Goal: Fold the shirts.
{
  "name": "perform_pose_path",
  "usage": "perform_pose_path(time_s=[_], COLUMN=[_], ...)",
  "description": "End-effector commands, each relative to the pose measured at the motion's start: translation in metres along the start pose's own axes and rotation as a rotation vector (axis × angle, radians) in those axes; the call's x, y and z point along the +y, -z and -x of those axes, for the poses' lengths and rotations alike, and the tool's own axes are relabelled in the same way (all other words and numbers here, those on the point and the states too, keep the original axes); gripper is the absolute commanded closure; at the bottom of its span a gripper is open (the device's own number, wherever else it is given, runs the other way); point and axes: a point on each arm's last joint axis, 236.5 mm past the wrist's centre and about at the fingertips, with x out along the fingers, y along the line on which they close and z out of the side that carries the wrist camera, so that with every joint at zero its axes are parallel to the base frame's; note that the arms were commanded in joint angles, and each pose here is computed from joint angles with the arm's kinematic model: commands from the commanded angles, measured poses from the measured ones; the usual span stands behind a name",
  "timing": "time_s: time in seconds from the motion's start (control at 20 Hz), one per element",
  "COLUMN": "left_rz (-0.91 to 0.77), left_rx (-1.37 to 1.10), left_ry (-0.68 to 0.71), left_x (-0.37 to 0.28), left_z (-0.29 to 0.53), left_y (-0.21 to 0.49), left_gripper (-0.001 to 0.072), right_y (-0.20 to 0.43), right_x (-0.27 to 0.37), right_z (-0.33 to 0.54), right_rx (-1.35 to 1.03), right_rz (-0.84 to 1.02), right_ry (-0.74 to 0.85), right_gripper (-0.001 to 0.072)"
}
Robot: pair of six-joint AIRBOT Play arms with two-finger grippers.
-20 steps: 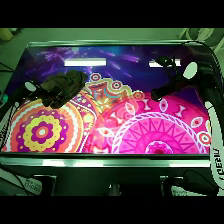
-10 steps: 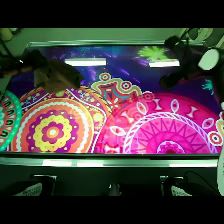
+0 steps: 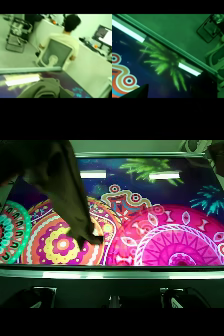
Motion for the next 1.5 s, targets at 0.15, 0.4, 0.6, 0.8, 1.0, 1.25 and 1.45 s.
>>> perform_pose_path(time_s=[0.15, 0.4, 0.6, 0.8, 1.0, 1.25, 1.45], left_rz=[0.094, 0.179, 0.147, 0.132, 0.131, 0.130, 0.117], left_rx=[0.395, 0.742, 0.819, 0.851, 0.848, 0.846, 0.788], left_ry=[-0.060, -0.177, -0.228, -0.250, -0.251, -0.250, -0.237], left_x=[0.037, 0.082, 0.102, 0.110, 0.110, 0.110, 0.105], left_z=[-0.052, -0.020, 0.003, 0.010, 0.010, 0.010, 0.004], left_y=[0.189, 0.304, 0.307, 0.310, 0.310, 0.309, 0.290], left_gripper=[0.0677, 0.0677, 0.0676, 0.0676, 0.0676, 0.0676, 0.0677], right_y=[0.083, 0.213, 0.318, 0.361, 0.379, 0.375, 0.355], right_x=[0.033, 0.165, 0.282, 0.348, 0.367, 0.406, 0.391], right_z=[0.034, -0.025, -0.029, -0.030, -0.038, -0.052, -0.061], right_rx=[0.356, 0.743, 0.906, 0.947, 0.984, 0.948, 0.853], right_rz=[-0.005, -0.134, -0.385, -0.695, -0.757, -0.709, -0.598], right_ry=[-0.136, -0.613, -0.892, -0.955, -0.952, -0.935, -0.939], right_gripper=[0.0181, 0.0176, 0.0139, 0.0142, 0.0163, 0.0512, 0.0693])
